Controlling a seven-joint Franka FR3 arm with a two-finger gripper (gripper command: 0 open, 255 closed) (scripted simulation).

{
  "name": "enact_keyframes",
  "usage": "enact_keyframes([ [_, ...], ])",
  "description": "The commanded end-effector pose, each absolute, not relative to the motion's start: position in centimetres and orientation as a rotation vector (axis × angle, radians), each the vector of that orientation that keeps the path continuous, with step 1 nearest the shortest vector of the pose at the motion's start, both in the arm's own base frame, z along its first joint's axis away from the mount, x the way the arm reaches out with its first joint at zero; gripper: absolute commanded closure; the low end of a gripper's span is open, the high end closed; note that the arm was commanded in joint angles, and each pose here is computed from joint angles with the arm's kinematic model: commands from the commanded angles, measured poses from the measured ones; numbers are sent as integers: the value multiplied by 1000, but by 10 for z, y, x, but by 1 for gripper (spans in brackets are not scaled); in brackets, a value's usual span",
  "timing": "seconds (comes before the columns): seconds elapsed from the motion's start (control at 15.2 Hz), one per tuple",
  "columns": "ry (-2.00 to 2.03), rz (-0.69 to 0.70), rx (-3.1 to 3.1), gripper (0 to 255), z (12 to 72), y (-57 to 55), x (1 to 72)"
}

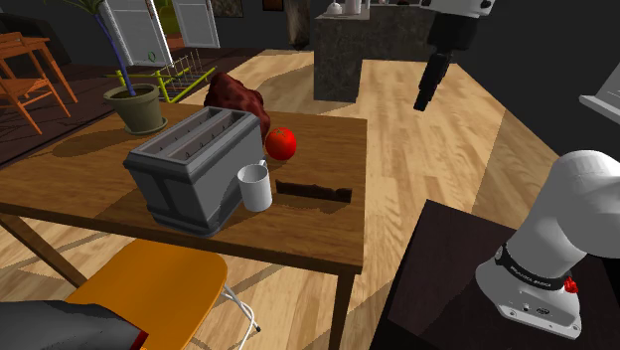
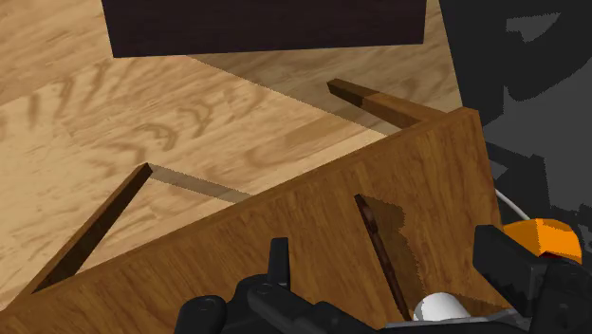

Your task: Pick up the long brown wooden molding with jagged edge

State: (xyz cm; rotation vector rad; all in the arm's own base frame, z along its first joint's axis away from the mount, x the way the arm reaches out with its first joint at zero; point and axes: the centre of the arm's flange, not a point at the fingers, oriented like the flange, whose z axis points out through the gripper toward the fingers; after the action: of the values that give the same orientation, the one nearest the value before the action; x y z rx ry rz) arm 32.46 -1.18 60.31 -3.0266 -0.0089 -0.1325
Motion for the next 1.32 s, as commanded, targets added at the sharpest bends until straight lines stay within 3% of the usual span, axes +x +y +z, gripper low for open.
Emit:
enact_keyframes([
  [0.0, -9, -133, -3027, 0, 603, -12, 325],
  [1.25, -465, -106, -3077, 0, 439, 92, 493],
])
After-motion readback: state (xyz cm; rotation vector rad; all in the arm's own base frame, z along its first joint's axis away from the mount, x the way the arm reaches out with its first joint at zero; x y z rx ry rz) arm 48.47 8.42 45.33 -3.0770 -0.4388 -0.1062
